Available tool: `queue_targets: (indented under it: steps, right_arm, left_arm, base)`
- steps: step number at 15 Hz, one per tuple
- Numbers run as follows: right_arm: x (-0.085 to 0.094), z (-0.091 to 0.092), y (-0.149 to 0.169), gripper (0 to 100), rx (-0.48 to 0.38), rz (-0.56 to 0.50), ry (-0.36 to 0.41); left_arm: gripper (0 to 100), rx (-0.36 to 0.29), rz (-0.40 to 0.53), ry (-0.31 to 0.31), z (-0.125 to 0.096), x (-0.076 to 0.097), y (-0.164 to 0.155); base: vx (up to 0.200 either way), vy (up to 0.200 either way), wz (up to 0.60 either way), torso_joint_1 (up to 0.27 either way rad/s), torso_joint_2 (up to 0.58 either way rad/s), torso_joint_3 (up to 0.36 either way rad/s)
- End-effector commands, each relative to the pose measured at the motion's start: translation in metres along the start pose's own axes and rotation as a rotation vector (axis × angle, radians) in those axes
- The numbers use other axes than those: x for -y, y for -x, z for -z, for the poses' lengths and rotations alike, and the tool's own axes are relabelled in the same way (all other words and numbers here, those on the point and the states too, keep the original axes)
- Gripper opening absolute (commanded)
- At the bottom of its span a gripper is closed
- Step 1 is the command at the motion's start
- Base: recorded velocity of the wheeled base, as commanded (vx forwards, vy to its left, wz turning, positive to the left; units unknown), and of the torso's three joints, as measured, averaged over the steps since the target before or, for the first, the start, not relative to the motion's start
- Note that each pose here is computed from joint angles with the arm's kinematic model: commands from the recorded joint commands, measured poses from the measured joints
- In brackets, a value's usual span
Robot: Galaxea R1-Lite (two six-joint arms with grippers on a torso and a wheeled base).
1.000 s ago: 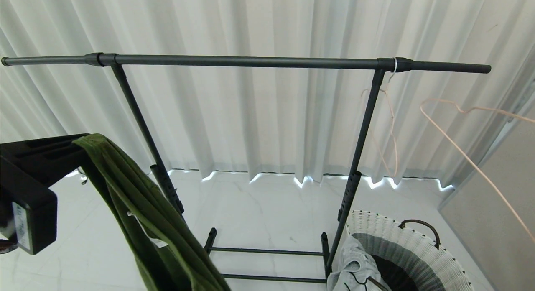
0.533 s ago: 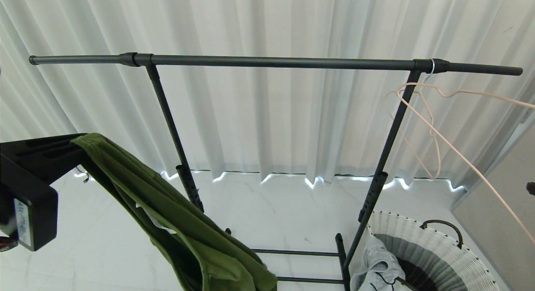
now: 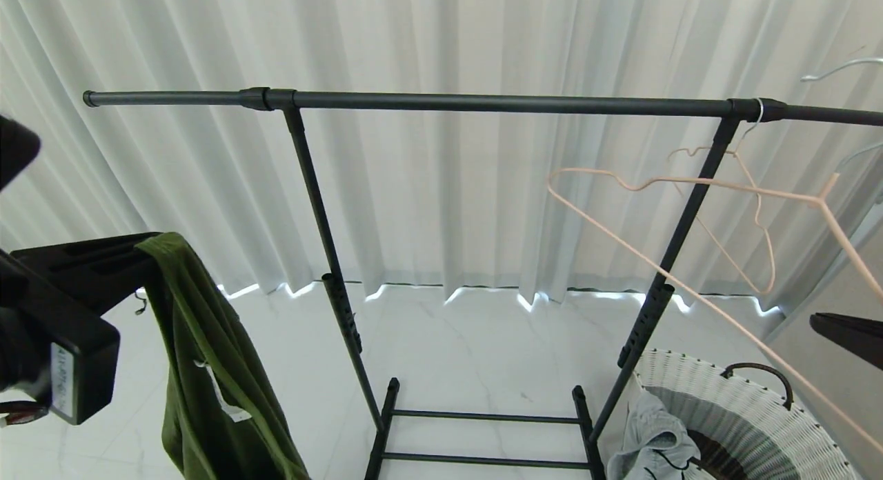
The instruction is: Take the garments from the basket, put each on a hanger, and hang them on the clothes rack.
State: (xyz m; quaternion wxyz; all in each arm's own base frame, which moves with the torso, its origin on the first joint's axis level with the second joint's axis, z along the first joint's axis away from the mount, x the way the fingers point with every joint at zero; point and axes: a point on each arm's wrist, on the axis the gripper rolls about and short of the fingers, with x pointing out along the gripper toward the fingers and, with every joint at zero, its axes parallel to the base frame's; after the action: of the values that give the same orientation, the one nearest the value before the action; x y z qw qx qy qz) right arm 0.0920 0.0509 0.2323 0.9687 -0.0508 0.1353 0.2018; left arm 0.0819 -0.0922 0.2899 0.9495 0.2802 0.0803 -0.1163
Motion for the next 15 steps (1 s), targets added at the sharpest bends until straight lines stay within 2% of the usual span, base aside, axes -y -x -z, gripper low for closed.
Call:
queue_targets:
  steps: [1, 3, 7, 11, 15]
  right_arm:
    - [-0.018, -0.001, -0.007, 0, -0.024, -0.139, 0.062]
    - [-0.033, -0.002, -0.009, 0, -0.036, -0.246, 0.100]
    - [-0.057, 0.003, -0.008, 0, -0.061, -0.416, 0.166]
    - [-0.063, 0.002, -0.006, 0, -0.058, -0.455, 0.180]
    - [-0.071, -0.012, -0.015, 0, -0.052, -0.457, 0.166]
  left_arm:
    - [0, -0.018, 0.005, -0.013, -0.001, 0.006, -0.006]
    - [0, -0.032, 0.005, -0.019, -0.005, 0.012, -0.015]
    - [0, -0.077, -0.082, 0.007, -0.017, 0.024, -0.056]
    - [0, -0.099, -0.117, 0.039, -0.026, 0.028, -0.080]
    - [0, -0.080, -0.124, 0.198, -0.050, 0.038, -0.104]
  base:
    - [0.000, 0.000, 0.00, 0.000, 0.00, 0.000]
    - [0.000, 0.000, 0.00, 0.000, 0.00, 0.000]
    - [0.000, 0.000, 0.00, 0.000, 0.00, 0.000]
    - [0.000, 0.000, 0.00, 0.000, 0.00, 0.000]
    - [0.000, 0.000, 0.00, 0.000, 0.00, 0.000]
